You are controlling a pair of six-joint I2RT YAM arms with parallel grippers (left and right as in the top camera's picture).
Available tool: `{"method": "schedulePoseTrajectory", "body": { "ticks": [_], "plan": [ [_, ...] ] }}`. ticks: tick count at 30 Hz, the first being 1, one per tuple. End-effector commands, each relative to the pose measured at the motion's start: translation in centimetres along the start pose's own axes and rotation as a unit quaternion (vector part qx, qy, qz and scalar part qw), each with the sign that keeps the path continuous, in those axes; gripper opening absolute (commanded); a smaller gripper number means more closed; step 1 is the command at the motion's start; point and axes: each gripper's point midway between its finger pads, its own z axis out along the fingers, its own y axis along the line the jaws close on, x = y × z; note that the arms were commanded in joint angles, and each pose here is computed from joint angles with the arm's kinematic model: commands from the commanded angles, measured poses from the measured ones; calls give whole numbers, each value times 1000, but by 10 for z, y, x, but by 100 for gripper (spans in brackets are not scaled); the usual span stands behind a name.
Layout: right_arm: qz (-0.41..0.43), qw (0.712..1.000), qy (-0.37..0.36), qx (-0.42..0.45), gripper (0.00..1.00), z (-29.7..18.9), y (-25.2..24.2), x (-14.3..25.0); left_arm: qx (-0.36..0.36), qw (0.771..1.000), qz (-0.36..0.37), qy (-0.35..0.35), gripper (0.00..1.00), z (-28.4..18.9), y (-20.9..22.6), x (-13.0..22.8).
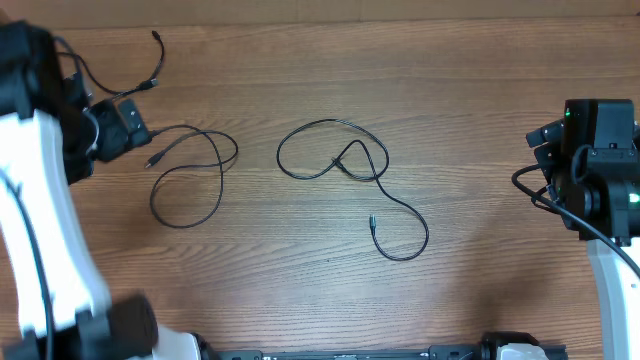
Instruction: Untangle cables
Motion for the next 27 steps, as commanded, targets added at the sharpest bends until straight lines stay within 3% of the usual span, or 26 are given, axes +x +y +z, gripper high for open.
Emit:
{"method": "schedulePoseTrajectory", "body": {
  "ticks": [1,7,17,20,25,27],
  "plan": [
    [2,1000,-10,-2,100,-2,1,-5,-34,999,4,-12,99,4,17,11],
    [2,1000,-10,-2,100,-2,1,-5,-45,999,2,7,100,71,22,5],
    [2,1000,-10,-2,100,-2,1,-5,-174,984,23,30,96,182,70,-1],
    [2,1000,-10,-2,100,-2,1,-5,-160,983,53,72,94,206,67,8],
    [2,1000,-10,-2,100,-2,1,-5,-39,979,146,136,93,240,33,28],
    [2,1000,-10,-2,100,-2,1,-5,-39,978,152,139,93,247,33,28]
  ]
}}
